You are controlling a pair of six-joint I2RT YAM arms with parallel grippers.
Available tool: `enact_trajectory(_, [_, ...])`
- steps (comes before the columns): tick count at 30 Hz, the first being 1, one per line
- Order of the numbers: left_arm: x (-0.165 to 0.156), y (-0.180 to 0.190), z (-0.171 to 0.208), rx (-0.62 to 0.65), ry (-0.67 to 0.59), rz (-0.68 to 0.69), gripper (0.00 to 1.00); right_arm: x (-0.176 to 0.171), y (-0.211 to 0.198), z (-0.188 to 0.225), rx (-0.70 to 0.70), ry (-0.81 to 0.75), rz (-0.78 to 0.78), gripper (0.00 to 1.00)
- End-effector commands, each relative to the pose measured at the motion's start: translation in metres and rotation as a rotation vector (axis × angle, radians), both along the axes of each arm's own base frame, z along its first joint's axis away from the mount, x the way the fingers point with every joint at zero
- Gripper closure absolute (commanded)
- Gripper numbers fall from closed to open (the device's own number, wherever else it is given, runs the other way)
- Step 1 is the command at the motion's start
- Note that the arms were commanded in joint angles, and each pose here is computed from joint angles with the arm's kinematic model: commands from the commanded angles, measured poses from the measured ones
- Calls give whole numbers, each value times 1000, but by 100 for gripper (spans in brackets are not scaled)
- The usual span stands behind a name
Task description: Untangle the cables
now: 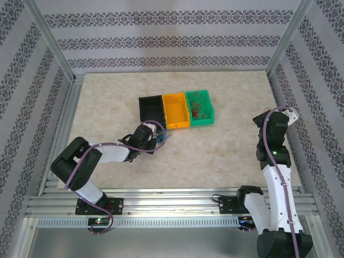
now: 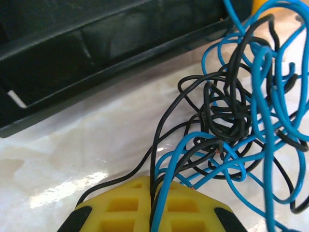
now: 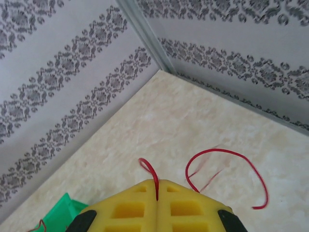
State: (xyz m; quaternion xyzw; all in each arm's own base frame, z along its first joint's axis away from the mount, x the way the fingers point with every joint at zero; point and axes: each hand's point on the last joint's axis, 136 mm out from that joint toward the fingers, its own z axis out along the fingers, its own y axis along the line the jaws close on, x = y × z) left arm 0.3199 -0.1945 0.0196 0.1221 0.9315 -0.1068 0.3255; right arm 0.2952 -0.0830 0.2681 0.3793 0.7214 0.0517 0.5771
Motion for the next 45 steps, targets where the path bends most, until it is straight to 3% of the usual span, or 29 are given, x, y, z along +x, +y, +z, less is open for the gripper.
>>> enact_trajectory(1, [-14, 8, -13, 61, 38, -29, 100, 13, 23, 15, 14, -45, 149, 100])
enact_trajectory(6, [-36, -64, 40, -289, -114, -363, 100, 22, 55, 32, 6, -100, 307, 100])
enact_trajectory(12, [-47, -87, 71, -372, -156, -514, 100, 31, 90, 64, -44, -158, 446, 100])
enact_trajectory(20, [-29, -82, 76, -356, -197, -417, 100, 72, 156, 87, -22, -203, 699, 100])
enact_trajectory(28, [-23, -80, 71, -345, -197, -385, 100, 137, 196, 39, 27, -79, 821, 100])
enact_trajectory(36, [-23, -74, 69, -333, -208, -360, 100, 158, 200, 12, 4, -3, 788, 100])
enact_trajectory(45, [-23, -68, 62, -314, -210, -335, 100, 138, 175, 71, -103, -116, 667, 100])
